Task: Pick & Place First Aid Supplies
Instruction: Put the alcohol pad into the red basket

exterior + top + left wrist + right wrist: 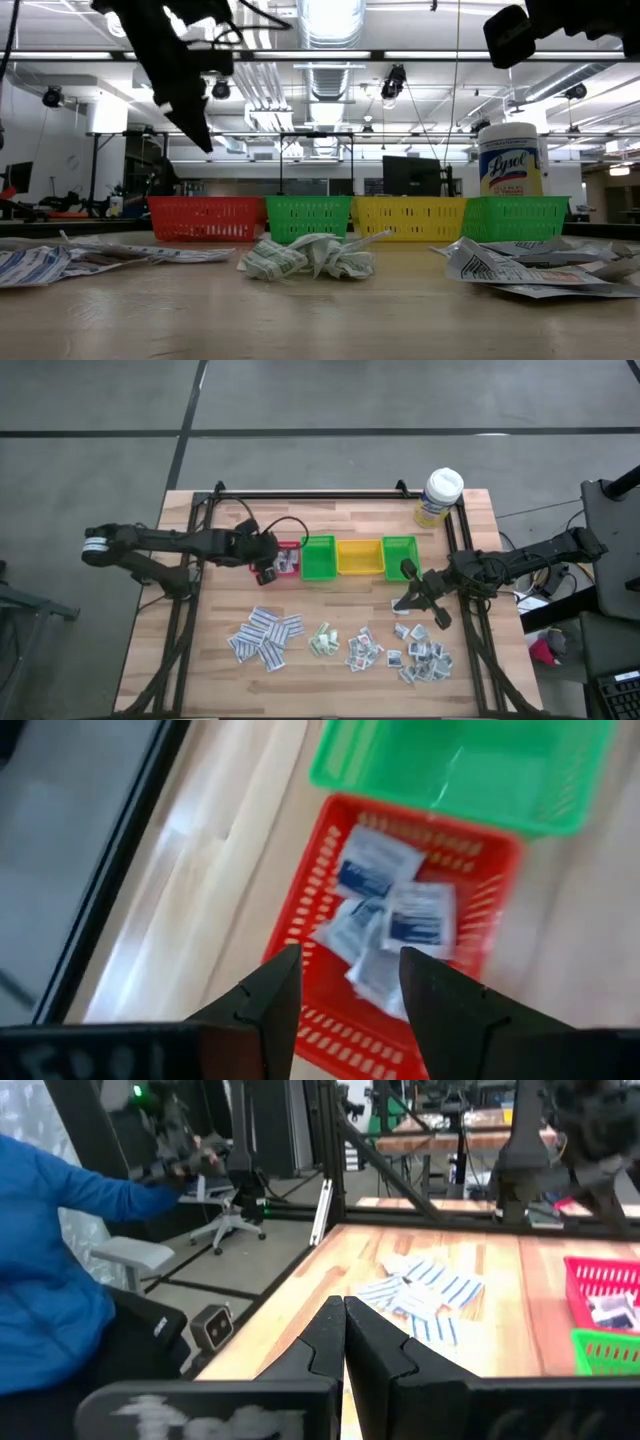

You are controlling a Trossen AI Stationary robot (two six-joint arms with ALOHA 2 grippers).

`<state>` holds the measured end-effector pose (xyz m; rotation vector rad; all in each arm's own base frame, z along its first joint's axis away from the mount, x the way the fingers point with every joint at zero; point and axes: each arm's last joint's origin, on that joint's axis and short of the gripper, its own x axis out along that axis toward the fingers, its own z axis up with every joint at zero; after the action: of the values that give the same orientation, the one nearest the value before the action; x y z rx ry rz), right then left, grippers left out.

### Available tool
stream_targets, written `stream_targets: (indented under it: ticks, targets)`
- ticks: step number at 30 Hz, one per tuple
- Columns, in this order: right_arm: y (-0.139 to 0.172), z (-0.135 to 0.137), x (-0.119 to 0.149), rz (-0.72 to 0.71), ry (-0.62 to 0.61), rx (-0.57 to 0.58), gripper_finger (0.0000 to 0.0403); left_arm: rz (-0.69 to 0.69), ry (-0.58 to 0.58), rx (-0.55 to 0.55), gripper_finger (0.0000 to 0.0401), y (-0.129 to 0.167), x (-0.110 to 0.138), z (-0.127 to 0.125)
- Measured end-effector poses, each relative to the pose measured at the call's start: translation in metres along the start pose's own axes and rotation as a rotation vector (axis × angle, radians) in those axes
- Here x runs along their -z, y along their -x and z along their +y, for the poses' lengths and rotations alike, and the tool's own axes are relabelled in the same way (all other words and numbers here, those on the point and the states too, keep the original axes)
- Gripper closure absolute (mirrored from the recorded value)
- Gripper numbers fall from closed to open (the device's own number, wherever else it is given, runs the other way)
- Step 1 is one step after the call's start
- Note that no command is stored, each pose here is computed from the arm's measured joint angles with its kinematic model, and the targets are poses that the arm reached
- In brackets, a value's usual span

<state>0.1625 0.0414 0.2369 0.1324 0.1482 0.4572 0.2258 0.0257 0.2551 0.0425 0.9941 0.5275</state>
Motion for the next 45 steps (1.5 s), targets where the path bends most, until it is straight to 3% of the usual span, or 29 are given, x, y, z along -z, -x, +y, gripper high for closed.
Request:
stream_targets:
  ticks: [9, 17, 30, 38, 45]
  targets:
    - [0.000, 0.000, 0.003, 0.079, -0.058, 0.013, 0.0394, -0.244, 0.043, 0.128, 0.0231, 0.034, 0.024, -0.009]
    - [-0.011, 0.004, 0.005, 0.211, -0.180, 0.035, 0.0394, -0.402, 0.081, 0.216, 0.0231, 0.038, 0.052, -0.012]
    - [-0.042, 0.007, 0.001, 0.572, -0.250, 0.240, 0.0394, -0.555, 0.164, 0.311, 0.0231, 0.021, 0.095, -0.013]
    - [-0.054, 0.005, -0.001, 0.780, -0.361, 0.362, 0.0394, -0.618, 0.167, 0.342, 0.0231, 0.021, 0.108, -0.010]
    - [-0.054, 0.003, 0.012, 0.915, -0.452, 0.451, 0.0394, -0.696, 0.142, 0.360, 0.0231, 0.022, 0.114, -0.009]
